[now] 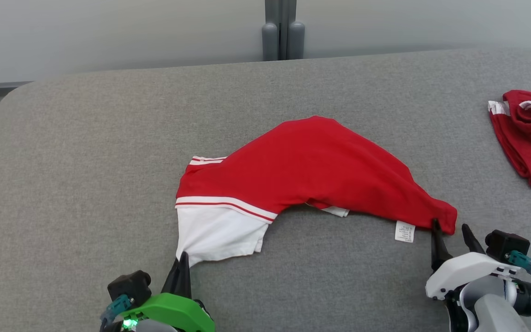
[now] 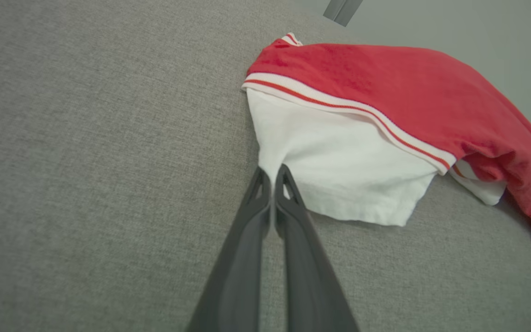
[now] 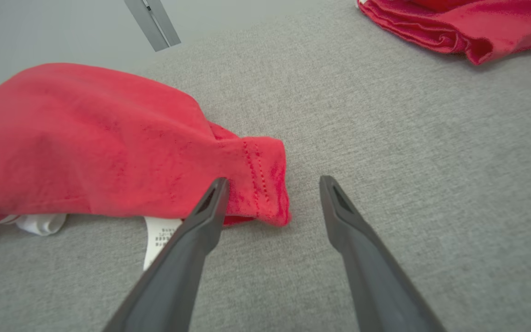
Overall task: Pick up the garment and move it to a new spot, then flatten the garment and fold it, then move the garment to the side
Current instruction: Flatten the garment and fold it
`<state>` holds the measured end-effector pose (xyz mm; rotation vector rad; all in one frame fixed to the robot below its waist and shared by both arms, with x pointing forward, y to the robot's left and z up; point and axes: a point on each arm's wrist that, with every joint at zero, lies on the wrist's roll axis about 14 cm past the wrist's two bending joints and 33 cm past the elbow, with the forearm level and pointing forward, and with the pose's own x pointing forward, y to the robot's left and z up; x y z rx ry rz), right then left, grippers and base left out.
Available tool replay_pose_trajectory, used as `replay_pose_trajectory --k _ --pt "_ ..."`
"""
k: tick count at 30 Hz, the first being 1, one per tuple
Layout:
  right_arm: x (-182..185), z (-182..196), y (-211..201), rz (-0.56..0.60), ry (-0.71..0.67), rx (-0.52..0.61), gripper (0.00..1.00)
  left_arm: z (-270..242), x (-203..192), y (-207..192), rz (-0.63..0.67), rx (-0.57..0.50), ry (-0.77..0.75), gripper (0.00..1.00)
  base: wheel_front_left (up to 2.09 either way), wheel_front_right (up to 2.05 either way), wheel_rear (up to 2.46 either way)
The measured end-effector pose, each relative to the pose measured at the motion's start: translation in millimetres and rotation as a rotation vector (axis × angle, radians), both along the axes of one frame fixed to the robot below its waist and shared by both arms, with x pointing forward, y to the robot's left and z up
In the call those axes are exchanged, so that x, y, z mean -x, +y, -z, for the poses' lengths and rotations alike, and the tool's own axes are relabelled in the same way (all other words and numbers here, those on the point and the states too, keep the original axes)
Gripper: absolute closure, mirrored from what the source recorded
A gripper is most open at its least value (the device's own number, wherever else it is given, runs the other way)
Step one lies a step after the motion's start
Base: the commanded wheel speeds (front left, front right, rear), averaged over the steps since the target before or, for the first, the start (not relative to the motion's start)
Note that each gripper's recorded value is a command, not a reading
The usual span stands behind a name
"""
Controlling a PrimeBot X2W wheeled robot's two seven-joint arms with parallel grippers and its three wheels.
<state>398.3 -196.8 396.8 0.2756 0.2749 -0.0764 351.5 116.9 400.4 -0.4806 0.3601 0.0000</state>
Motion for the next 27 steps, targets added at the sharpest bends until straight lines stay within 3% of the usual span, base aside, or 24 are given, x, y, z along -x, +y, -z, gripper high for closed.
replay_pose_trajectory --k 4,5,7,8,11,12,13,21,27 --pt "-1 8 10 -0.015 0.033 -0.031 0.0 -1 3 0 -0.001 -0.003 0.003 1.0 0.0 0.0 0.0" --pt "-1 10 12 -0.013 0.04 -0.046 0.06 -1 4 0 0.0 -0.003 0.005 1.0 0.0 0.0 0.0" --pt "-1 11 14 -0.012 0.047 -0.058 0.28 -2 5 1 -0.003 -0.003 0.002 1.0 0.0 0.0 0.0" --pt "-1 11 14 -0.013 0.046 -0.058 0.52 -2 5 1 -0.004 -0.004 0.002 1.0 0.0 0.0 0.0" --pt "1 14 14 -0.013 0.057 -0.059 0.74 -1 7 1 -0.005 -0.006 0.007 1.0 0.0 0.0 0.0" --pt "1 14 14 -0.012 0.058 -0.059 0.92 -1 7 1 -0.004 -0.006 0.006 1.0 0.0 0.0 0.0" --pt "1 13 14 -0.013 0.057 -0.059 1.0 -1 7 1 -0.003 -0.006 0.005 1.0 0.0 0.0 0.0" --pt "-17 -28 13 -0.014 -0.088 -0.061 1.0 -19 -3 0 -0.001 0.0 -0.061 1.0 0.0 0.0 0.0" --pt "-21 -80 16 -0.034 -0.258 -0.057 1.0 -98 -37 2 0.002 0.01 -0.321 1.0 0.0 0.0 0.0"
